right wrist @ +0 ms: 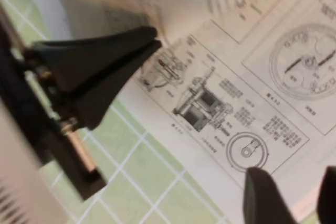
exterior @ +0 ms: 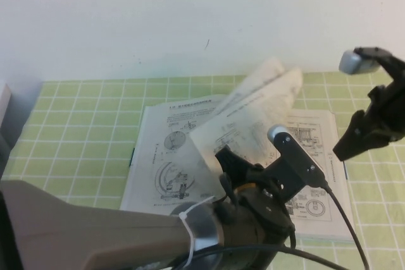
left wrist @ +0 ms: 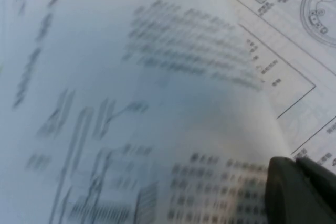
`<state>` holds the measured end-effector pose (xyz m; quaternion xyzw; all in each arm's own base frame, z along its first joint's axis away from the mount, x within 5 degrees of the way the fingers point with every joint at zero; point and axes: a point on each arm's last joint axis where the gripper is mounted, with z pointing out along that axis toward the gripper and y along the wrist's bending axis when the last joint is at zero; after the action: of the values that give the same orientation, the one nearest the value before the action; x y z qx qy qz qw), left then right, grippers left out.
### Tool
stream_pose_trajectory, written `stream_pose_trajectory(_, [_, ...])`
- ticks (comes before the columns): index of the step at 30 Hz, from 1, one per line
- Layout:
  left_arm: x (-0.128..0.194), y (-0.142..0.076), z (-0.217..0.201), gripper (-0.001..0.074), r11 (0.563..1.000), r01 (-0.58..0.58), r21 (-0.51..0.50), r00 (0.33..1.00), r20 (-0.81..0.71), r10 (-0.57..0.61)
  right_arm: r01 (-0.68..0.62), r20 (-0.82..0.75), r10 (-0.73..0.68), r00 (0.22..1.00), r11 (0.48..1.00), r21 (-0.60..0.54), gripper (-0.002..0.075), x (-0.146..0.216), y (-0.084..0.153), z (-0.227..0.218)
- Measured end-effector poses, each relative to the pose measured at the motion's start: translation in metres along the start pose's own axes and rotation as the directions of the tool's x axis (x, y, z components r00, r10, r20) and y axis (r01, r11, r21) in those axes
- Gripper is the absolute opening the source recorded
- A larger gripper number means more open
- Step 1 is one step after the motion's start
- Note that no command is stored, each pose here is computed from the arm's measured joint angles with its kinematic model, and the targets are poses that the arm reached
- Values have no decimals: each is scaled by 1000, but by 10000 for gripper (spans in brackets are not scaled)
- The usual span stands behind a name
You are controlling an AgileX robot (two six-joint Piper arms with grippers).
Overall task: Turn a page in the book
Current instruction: Open the closed book
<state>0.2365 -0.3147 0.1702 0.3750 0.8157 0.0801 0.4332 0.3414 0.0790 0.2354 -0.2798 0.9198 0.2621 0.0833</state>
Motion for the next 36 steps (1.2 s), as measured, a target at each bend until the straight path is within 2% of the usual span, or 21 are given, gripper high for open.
stream_pose_trajectory(6, [0,3,3,-4,1000,19,12,1000,0,-19,-34,-5,34,999,998,-53,53,8,-22,48])
stream_pose_trajectory(8, [1,6,4,-4,1000,25,0,1000,-6,-25,-31,-19,30,999,996,-78,22,8,-25,64])
stream_pose_trajectory(14, [5,23,10,-4,995,45,-91,998,-37,-49,-47,-86,38,996,994,-99,1,12,-33,106])
stream_pose_trajectory(19, [8,37,13,-4,983,77,-164,995,-57,-87,-52,-91,44,995,995,-91,-1,12,-34,108])
stream_pose_trajectory(25, [-3,53,0,-4,953,259,-159,965,6,-261,-56,-93,48,995,995,-87,-1,12,-34,108])
stream_pose_trajectory(28, [-19,66,-20,-4,916,397,-57,916,86,-391,-55,-94,47,994,995,-86,-1,12,-34,108])
stream_pose_trajectory(31, [-36,86,-42,-4,859,500,113,845,151,-512,-55,-94,47,994,995,-86,-1,12,-34,108])
stream_pose_trajectory(33, [-42,104,-54,-4,807,541,236,793,174,-583,-53,-96,45,994,995,-83,-1,12,-34,108])
stream_pose_trajectory(36, [-35,127,-54,-4,721,605,339,723,146,-675,-50,-99,42,994,995,-81,-1,12,-35,108])
